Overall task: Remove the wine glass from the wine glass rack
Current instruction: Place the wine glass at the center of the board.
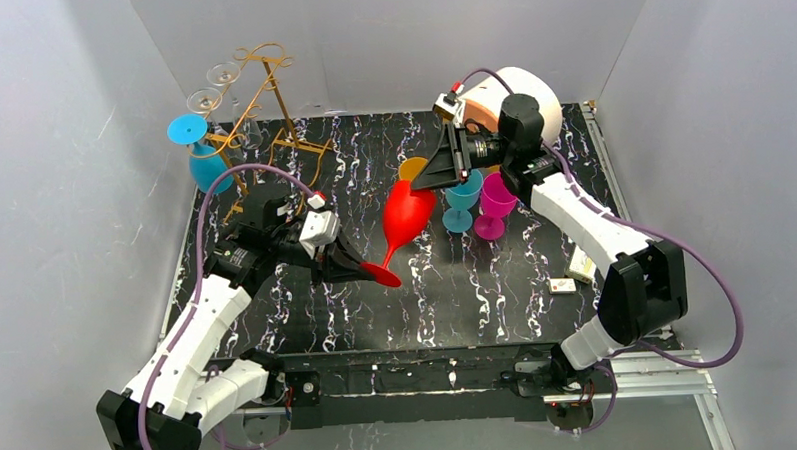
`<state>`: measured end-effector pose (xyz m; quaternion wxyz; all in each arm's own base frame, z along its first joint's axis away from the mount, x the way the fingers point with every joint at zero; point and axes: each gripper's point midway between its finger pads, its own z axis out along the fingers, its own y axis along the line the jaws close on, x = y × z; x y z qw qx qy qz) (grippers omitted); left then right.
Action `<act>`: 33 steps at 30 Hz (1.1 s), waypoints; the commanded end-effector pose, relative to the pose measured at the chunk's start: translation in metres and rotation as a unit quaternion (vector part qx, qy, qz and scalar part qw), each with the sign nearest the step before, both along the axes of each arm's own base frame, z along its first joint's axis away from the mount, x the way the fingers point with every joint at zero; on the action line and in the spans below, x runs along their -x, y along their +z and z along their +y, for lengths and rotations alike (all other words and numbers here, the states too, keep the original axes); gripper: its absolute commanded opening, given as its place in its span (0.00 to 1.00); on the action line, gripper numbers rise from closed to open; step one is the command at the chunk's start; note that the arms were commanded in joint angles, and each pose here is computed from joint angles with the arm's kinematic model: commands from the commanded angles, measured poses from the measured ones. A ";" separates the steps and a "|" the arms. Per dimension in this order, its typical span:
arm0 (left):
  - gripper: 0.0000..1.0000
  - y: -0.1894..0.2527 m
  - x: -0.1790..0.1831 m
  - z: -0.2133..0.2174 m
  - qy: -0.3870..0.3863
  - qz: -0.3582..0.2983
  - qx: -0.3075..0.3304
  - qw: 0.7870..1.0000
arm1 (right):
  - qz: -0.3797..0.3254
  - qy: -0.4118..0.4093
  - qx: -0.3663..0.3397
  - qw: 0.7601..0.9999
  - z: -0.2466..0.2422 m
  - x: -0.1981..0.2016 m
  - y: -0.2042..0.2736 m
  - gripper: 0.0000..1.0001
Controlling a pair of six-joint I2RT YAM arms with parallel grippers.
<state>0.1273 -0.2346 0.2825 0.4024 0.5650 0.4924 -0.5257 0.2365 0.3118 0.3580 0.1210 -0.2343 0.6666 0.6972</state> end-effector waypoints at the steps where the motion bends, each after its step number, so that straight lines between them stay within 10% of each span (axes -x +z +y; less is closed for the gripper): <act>1: 0.00 -0.002 0.001 0.001 0.001 -0.003 -0.001 1.000 | -0.026 0.043 -0.013 0.999 -0.001 0.017 0.023 0.34; 16: 0.00 -0.004 -0.003 0.001 0.016 0.002 -0.011 1.000 | -0.036 0.086 -0.007 0.996 -0.004 0.030 0.021 0.42; 33: 0.00 -0.004 -0.004 0.000 0.014 0.002 -0.011 1.000 | -0.047 0.079 -0.006 0.996 -0.003 0.028 0.021 0.01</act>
